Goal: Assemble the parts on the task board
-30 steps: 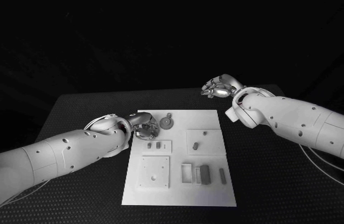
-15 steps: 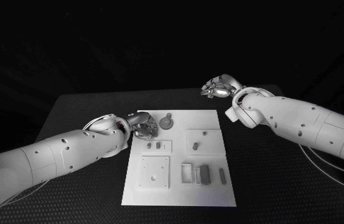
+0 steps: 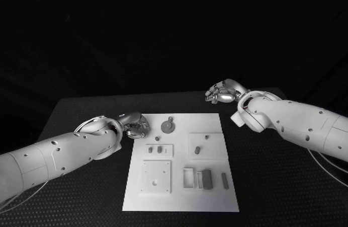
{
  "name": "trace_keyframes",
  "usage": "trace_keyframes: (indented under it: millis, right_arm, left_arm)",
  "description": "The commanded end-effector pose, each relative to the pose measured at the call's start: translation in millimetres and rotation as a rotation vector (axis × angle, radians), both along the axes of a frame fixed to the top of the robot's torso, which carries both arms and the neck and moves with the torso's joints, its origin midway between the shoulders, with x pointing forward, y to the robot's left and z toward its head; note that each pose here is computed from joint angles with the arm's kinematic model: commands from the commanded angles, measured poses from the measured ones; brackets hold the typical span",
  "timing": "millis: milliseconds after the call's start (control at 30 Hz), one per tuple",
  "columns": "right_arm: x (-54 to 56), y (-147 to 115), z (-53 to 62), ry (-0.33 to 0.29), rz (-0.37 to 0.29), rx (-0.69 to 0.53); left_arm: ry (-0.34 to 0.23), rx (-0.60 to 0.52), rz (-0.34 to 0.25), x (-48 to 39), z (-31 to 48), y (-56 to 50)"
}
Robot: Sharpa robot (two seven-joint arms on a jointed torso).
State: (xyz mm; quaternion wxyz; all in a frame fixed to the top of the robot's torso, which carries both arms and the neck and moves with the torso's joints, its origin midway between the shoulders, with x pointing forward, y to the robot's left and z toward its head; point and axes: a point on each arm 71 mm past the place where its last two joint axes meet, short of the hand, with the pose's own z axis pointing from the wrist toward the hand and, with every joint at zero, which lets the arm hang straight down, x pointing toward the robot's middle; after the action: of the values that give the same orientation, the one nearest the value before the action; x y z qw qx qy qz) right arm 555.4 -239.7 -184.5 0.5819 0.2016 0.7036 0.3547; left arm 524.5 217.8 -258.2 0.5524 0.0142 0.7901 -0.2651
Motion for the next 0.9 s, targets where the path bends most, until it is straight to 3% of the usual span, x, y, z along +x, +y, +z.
trace_keyframes:
  millis: [33, 167, 267, 567, 900]
  right_arm:
    - [-5.0, 3.6, -3.7, 0.032, 0.124, -0.072]
    - [-11.3, 0.5, -6.3, 0.025, 0.169, -0.13]
    - [-18.0, -1.2, -10.5, 0.017, 0.199, -0.191]
    - [-38.3, 1.2, -24.4, -0.038, 0.297, -0.426]
    - [-53.9, 9.5, -39.4, -0.127, 0.331, -0.594]
  left_arm:
    - [0.023, -0.144, 0.088, 5.1, 5.4, 11.1]
    - [0.049, -0.284, 0.165, 9.1, 14.2, 21.5]
    - [0.065, -0.388, 0.184, 8.7, 23.7, 24.5]
    - [0.164, -0.723, 0.208, -3.6, 46.8, 25.5]
    - [0.202, -0.814, 0.176, -10.4, 50.1, 12.8]
